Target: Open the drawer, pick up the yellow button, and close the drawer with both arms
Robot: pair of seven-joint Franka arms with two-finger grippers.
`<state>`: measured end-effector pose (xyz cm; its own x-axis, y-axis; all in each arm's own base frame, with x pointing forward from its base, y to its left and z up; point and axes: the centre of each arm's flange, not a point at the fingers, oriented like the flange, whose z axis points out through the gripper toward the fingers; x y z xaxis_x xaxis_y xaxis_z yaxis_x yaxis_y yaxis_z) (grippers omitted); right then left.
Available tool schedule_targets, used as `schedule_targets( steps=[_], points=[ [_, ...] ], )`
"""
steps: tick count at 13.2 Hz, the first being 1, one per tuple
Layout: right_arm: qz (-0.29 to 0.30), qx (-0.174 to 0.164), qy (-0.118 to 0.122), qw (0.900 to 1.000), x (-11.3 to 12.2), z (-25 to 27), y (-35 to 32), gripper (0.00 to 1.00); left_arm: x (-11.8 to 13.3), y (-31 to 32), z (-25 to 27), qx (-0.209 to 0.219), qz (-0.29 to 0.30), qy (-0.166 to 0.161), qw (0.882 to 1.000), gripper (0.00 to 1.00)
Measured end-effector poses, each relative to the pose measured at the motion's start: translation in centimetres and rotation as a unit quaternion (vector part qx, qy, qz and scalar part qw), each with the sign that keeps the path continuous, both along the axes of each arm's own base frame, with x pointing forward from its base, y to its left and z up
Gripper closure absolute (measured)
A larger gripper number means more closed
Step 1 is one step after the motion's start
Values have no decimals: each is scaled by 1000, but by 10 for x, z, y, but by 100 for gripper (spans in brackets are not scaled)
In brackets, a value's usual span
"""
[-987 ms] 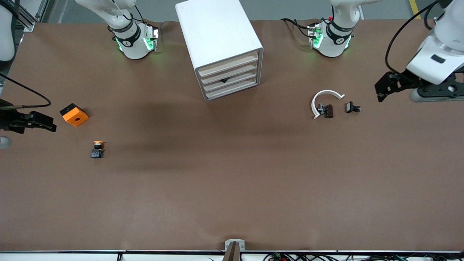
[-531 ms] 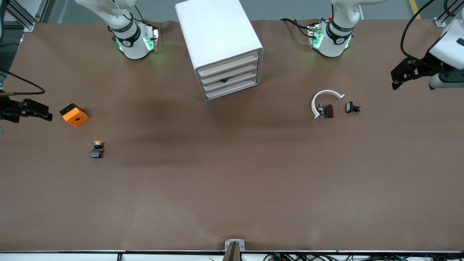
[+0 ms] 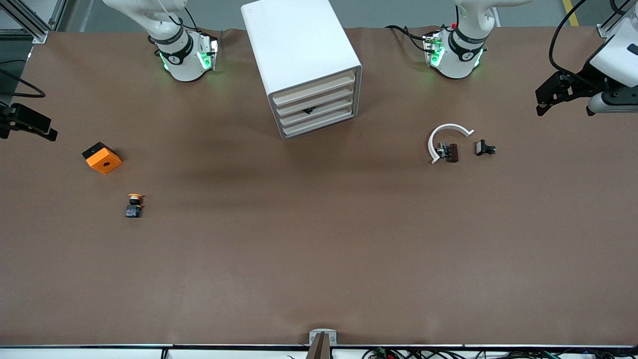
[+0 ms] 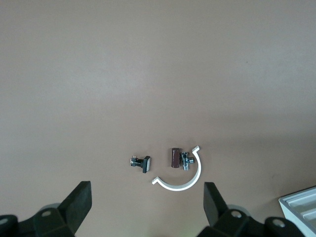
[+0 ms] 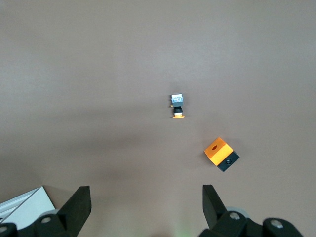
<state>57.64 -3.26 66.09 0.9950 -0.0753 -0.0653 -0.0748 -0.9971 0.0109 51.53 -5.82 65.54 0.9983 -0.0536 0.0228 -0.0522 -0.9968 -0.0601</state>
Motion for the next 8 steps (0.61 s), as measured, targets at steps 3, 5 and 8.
schedule_targets(
  steps=[3,5,8],
  points=[
    [-3,14,13,1000,0,-10,-2,0,0,0,-7,-2,0,8,1000,0],
    [-13,26,16,999,-3,-13,-8,0,0,0,-9,-3,1,10,1000,0],
    [-23,35,13,999,-12,-13,-15,0,0,1,-9,-5,2,10,1000,0]
  ],
)
